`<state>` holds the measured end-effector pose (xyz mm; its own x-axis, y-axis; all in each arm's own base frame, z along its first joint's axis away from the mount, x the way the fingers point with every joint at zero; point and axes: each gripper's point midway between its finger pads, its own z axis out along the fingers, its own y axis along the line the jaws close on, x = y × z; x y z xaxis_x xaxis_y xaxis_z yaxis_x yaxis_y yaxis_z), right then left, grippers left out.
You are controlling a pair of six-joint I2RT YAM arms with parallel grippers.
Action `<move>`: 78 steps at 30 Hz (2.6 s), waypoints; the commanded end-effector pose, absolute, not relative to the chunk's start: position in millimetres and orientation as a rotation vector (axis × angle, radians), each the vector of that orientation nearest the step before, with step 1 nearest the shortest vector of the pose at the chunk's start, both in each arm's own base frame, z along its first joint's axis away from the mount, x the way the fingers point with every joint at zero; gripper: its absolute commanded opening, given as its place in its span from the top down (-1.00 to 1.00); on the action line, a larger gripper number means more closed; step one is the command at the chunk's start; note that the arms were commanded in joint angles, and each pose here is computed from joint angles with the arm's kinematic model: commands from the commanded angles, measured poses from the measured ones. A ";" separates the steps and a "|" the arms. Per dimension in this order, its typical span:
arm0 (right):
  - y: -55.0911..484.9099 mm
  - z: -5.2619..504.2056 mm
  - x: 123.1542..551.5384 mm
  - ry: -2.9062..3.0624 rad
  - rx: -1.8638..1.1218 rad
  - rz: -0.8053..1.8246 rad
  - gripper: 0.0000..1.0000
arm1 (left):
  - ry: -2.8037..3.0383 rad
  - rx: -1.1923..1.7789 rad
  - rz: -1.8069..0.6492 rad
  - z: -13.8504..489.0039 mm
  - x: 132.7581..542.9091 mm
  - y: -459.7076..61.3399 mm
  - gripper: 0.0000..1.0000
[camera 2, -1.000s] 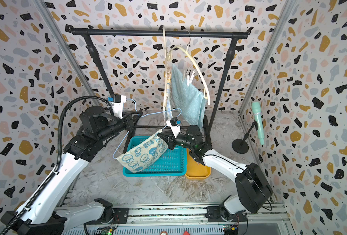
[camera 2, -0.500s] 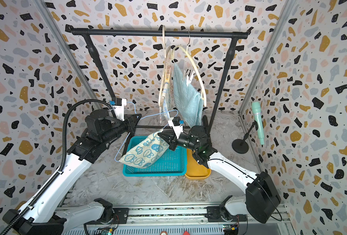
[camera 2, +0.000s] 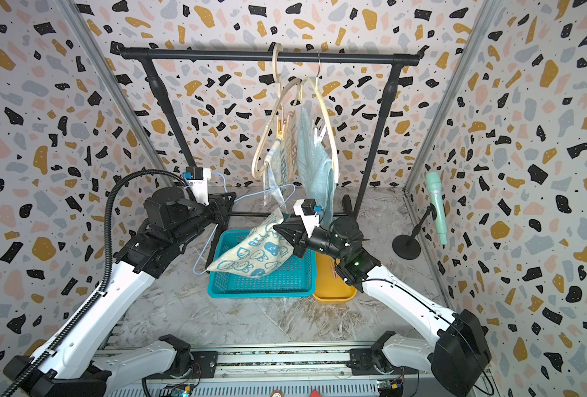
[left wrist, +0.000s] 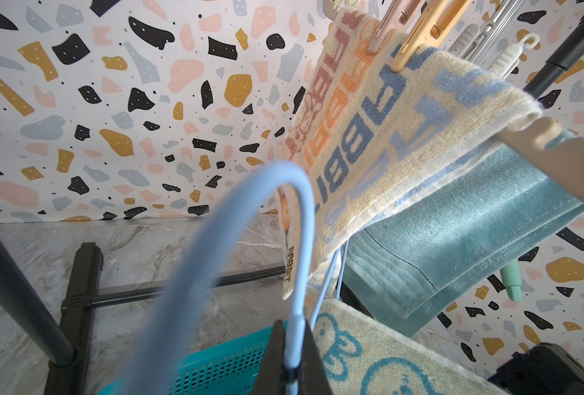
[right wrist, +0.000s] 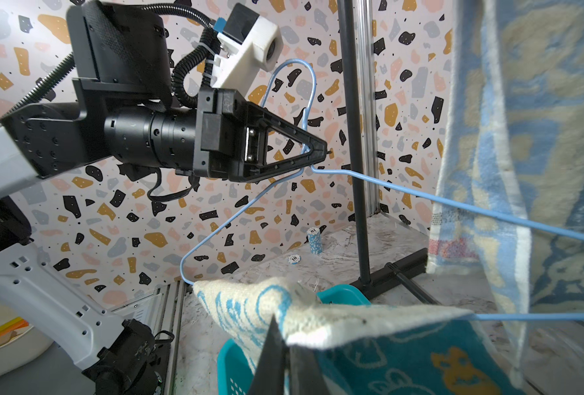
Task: Remove the clothespins securing towels to the hanger
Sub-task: Remove the towel from the hanger.
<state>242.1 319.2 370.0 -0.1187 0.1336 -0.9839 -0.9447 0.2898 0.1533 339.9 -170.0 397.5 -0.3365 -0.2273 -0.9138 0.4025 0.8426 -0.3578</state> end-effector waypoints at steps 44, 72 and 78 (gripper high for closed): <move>252.5 450.2 189.7 1.144 -0.752 0.964 1.00 | 1.697 0.045 -0.492 421.3 333.4 -137.1 1.00; 233.0 472.9 175.4 1.095 -0.749 0.882 1.00 | 1.666 0.023 -0.353 438.0 322.0 -111.8 1.00; 233.9 474.3 176.1 1.096 -0.754 0.878 1.00 | 1.652 0.053 -0.349 447.1 313.1 -110.3 1.00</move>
<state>187.0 243.0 443.4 0.1360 0.1747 -0.9752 -0.8906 0.4528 -0.0431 324.2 -115.0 418.1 -0.1884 -0.1717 -0.9670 0.2204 0.9521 -0.2120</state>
